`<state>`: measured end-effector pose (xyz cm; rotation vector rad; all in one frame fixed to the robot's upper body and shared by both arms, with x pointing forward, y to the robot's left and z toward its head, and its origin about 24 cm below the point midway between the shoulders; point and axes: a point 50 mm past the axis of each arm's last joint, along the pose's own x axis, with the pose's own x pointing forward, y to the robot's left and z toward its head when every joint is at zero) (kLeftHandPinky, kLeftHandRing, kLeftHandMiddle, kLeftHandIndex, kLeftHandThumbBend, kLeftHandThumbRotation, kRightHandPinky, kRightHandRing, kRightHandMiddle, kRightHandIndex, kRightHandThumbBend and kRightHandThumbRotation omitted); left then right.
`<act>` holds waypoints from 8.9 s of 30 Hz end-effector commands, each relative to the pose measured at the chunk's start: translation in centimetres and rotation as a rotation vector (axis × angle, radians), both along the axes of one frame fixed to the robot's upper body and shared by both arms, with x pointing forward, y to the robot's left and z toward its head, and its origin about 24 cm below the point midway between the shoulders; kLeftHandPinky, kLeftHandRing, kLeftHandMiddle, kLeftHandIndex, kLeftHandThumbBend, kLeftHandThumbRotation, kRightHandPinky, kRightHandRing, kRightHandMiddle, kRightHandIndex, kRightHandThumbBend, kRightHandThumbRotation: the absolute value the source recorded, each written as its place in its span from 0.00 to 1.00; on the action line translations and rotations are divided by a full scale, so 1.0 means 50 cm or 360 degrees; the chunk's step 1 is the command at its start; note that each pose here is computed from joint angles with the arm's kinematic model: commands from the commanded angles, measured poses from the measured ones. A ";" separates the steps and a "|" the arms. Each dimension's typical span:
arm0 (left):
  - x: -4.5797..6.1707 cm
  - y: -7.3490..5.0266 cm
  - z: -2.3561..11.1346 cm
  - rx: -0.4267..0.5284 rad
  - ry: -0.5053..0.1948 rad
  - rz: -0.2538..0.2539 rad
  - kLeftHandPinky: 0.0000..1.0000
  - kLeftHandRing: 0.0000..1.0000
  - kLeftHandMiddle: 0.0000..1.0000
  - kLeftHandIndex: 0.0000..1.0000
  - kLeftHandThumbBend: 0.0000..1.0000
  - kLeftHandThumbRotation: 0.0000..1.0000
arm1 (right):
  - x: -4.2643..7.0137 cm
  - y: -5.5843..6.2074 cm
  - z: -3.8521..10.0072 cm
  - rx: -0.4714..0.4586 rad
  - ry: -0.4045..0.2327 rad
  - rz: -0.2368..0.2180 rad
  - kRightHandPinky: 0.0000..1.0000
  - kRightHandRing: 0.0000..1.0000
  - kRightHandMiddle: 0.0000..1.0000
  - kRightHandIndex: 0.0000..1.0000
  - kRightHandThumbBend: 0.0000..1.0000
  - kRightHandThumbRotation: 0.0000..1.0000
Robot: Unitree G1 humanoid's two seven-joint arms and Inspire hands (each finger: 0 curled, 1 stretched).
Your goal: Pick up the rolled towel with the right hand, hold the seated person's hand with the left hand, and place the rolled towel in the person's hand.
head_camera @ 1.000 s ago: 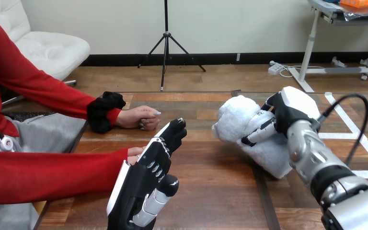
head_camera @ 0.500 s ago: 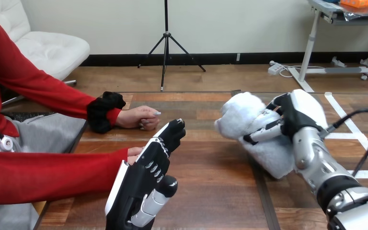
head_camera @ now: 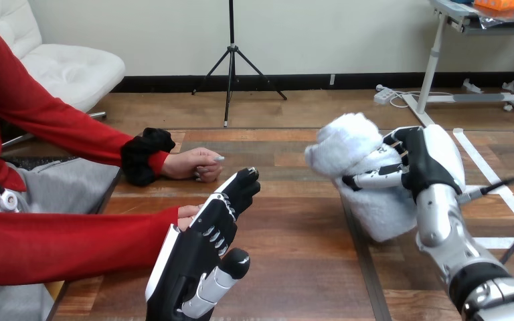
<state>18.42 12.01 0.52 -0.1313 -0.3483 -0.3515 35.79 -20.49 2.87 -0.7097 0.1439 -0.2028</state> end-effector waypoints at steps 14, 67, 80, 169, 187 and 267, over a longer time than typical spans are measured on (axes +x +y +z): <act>0.021 0.017 0.038 0.0073 -0.0180 0.0027 0.93 0.91 0.92 0.88 1.00 0.77 | 0.007 0.022 0.046 0.0402 -0.0410 -0.0066 0.26 0.33 0.42 0.42 0.85 0.00; 0.047 0.114 0.124 0.1413 -0.0694 0.0606 0.93 0.94 0.95 0.93 1.00 0.39 | -0.050 0.106 -0.010 0.0852 -0.0523 0.0139 0.23 0.27 0.41 0.43 0.76 0.00; 0.070 0.143 0.149 0.1509 -0.0745 0.0672 0.88 0.90 0.92 0.90 1.00 0.32 | -0.054 0.121 -0.018 0.0923 -0.0497 0.0162 0.25 0.29 0.44 0.44 0.74 0.00; 0.165 0.353 0.075 0.2350 -0.0039 0.0330 0.75 0.84 0.87 0.89 1.00 0.36 | -0.067 0.117 0.016 0.1081 -0.0790 0.0245 0.21 0.25 0.37 0.40 0.78 0.00; 0.186 0.361 0.022 0.2460 0.0074 0.0391 0.75 0.81 0.85 0.89 1.00 0.50 | -0.075 0.123 0.030 0.1108 -0.0870 0.0277 0.21 0.24 0.37 0.40 0.78 0.00; 0.225 0.278 -0.007 0.2508 -0.0092 0.0369 0.37 0.37 0.42 0.44 0.82 0.10 | -0.090 0.154 0.038 0.1194 -0.0873 0.0287 0.20 0.24 0.39 0.40 0.73 0.00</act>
